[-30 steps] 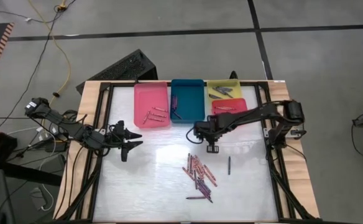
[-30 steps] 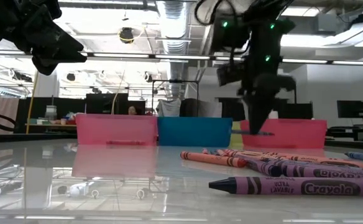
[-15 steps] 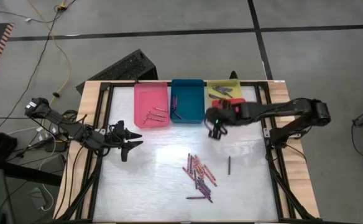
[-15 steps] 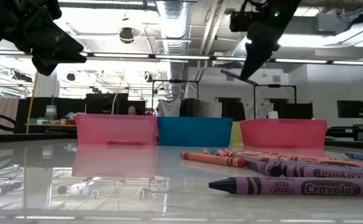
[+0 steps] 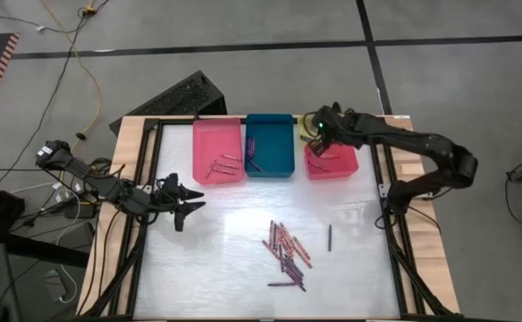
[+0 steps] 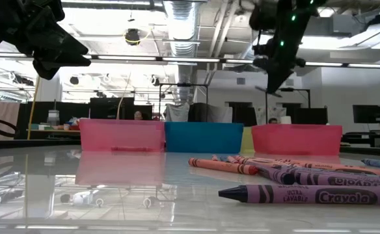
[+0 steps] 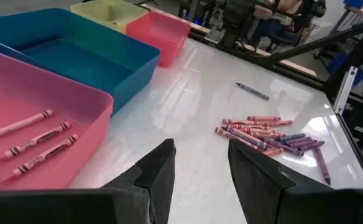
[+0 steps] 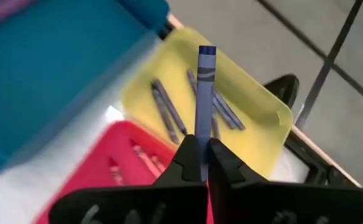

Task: Sort crayons
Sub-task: Put the blue crayon into the yellow bin

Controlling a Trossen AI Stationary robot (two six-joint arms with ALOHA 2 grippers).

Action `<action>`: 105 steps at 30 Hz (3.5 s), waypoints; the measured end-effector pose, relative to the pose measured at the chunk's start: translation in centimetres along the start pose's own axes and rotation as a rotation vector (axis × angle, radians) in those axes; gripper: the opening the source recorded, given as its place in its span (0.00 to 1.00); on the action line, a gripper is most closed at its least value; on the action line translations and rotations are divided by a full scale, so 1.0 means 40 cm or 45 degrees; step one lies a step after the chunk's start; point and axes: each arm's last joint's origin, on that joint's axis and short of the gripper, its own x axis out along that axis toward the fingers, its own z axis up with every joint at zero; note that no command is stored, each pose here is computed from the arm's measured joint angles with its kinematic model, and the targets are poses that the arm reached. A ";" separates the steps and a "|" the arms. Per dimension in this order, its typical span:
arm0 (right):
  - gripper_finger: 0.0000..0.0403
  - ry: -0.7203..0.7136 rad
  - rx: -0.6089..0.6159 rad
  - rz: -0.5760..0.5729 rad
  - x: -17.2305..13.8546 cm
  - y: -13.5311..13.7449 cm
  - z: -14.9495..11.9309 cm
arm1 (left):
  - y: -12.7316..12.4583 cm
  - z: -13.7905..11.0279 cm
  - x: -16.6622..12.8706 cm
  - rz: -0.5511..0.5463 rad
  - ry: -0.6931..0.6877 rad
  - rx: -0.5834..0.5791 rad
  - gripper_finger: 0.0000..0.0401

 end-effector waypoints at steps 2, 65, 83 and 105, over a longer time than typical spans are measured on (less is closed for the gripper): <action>0.02 0.052 -0.036 -0.013 0.030 -0.021 0.005 | 0.000 0.000 0.000 0.001 0.000 -0.005 0.35; 0.32 0.024 -0.348 0.507 -0.020 0.048 0.166 | 0.006 -0.006 0.000 0.053 0.012 -0.022 0.35; 0.32 0.638 0.018 0.272 -0.185 0.206 -0.214 | 0.007 -0.009 0.000 0.060 0.023 -0.064 0.35; 0.32 0.486 0.590 0.390 -0.199 0.325 -0.565 | 0.007 -0.009 0.000 0.057 0.024 -0.108 0.35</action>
